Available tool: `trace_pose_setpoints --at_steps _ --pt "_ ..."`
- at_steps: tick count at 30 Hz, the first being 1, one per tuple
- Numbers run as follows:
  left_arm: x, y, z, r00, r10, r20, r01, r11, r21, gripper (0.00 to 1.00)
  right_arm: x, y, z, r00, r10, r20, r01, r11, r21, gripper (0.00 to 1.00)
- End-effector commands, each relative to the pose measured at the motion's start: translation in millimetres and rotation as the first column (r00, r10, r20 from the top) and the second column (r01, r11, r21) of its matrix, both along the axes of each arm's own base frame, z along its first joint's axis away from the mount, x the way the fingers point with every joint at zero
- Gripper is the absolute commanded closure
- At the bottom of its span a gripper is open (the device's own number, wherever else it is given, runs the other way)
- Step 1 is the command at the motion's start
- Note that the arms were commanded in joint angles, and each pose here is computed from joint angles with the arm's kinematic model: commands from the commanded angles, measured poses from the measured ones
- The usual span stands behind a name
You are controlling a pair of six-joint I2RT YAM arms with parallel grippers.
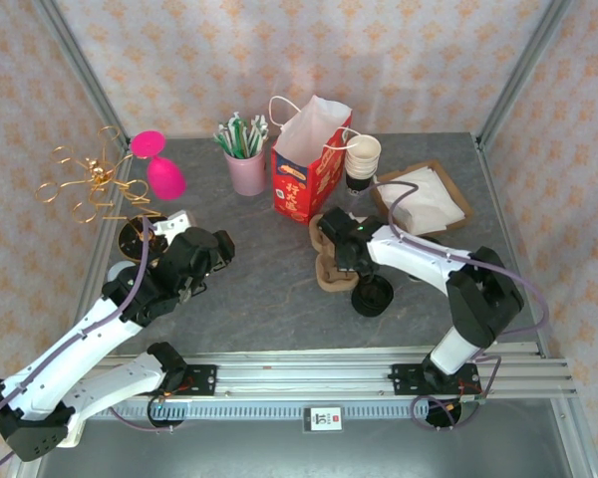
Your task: Pack the takeout coffee
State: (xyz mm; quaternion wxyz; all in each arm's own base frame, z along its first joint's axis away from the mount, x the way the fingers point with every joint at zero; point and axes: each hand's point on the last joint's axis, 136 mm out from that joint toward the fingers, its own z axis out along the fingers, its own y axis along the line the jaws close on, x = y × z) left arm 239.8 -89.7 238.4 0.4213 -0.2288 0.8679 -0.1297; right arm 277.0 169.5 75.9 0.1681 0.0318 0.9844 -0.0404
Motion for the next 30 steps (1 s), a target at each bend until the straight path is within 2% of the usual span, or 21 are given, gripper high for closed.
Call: trace_pose_setpoints --at_steps 1,8,11,16,18,24,30 --pt "4.1 -6.9 7.8 0.999 -0.027 0.026 0.027 1.000 -0.009 0.32 -0.5 -28.6 0.5 0.998 -0.064 0.009 0.064 0.996 -0.057 0.88" --pt "8.9 -15.7 6.9 0.999 -0.046 0.029 0.047 0.998 -0.030 0.32 12.2 -55.1 -2.1 0.991 -0.129 0.022 0.130 0.990 -0.056 0.85" --pt "12.3 -20.7 5.2 0.998 -0.057 0.030 0.058 0.998 -0.037 0.32 17.8 -60.1 -0.9 0.991 -0.135 0.025 0.136 0.989 -0.057 0.81" --pt "18.8 -27.9 7.6 0.996 -0.075 0.041 0.076 0.996 -0.036 0.32 27.3 -56.5 15.6 0.991 -0.123 0.051 0.126 0.991 -0.053 0.51" --pt "21.3 -30.1 9.8 0.995 -0.080 0.051 0.082 0.996 -0.038 0.32 32.0 -54.7 26.6 0.990 -0.120 0.073 0.123 0.991 -0.045 0.46" --pt "30.3 -37.1 18.1 0.991 -0.095 0.092 0.099 0.994 -0.039 0.31 53.1 -35.7 46.9 0.992 -0.082 0.101 0.081 0.997 0.010 0.39" --pt "37.4 -42.8 20.3 0.989 -0.104 0.105 0.108 0.994 -0.034 0.31 74.7 -15.0 37.1 0.997 -0.022 0.076 0.020 1.000 0.024 0.45"
